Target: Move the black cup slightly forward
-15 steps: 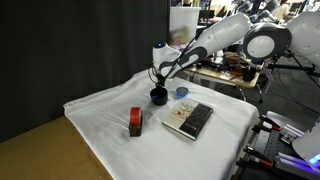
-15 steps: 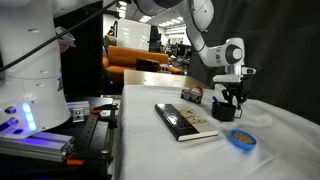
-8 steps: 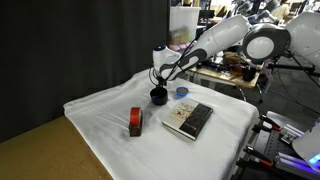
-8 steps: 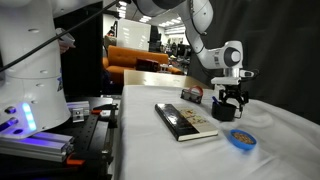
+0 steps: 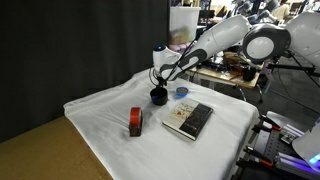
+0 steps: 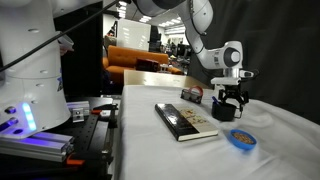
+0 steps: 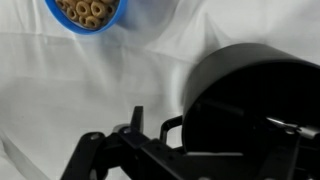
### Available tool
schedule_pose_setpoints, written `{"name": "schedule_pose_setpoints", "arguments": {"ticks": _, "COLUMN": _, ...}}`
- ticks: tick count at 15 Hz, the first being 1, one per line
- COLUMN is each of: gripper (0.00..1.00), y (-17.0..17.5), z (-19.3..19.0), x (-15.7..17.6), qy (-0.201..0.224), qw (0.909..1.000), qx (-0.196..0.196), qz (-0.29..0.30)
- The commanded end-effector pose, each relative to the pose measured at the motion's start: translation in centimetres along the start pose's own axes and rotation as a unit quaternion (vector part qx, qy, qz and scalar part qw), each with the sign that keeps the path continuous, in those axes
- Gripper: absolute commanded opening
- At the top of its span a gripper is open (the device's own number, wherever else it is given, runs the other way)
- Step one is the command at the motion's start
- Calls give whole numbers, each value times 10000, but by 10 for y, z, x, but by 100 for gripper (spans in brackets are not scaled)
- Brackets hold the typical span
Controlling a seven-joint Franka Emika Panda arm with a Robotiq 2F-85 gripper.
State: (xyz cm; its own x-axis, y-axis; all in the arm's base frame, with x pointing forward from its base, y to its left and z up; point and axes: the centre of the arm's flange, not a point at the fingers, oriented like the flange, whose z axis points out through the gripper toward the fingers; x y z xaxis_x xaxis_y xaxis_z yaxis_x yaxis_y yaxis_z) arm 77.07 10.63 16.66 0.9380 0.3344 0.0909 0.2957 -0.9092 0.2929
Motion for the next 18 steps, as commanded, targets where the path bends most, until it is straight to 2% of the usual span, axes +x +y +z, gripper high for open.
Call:
{"name": "schedule_pose_setpoints", "arguments": {"ticks": 1, "gripper": 100, "y": 0, "z": 0, "x": 0, "qy": 0, "qw": 10000, "qx": 0, "qz": 0}}
{"name": "schedule_pose_setpoints", "arguments": {"ticks": 9, "gripper": 100, "y": 0, "z": 0, "x": 0, "qy": 0, "qw": 10000, "qx": 0, "qz": 0}}
{"name": "schedule_pose_setpoints", "arguments": {"ticks": 10, "gripper": 75, "y": 0, "z": 0, "x": 0, "qy": 0, "qw": 10000, "qx": 0, "qz": 0}}
{"name": "schedule_pose_setpoints", "arguments": {"ticks": 12, "gripper": 66, "y": -1, "z": 0, "x": -1, "qy": 13, "qw": 10000, "qx": -35, "qz": -16}}
{"name": "schedule_pose_setpoints", "arguments": {"ticks": 18, "gripper": 24, "y": 0, "z": 1, "x": 0, "qy": -14, "qw": 10000, "qx": 10, "qz": 27}}
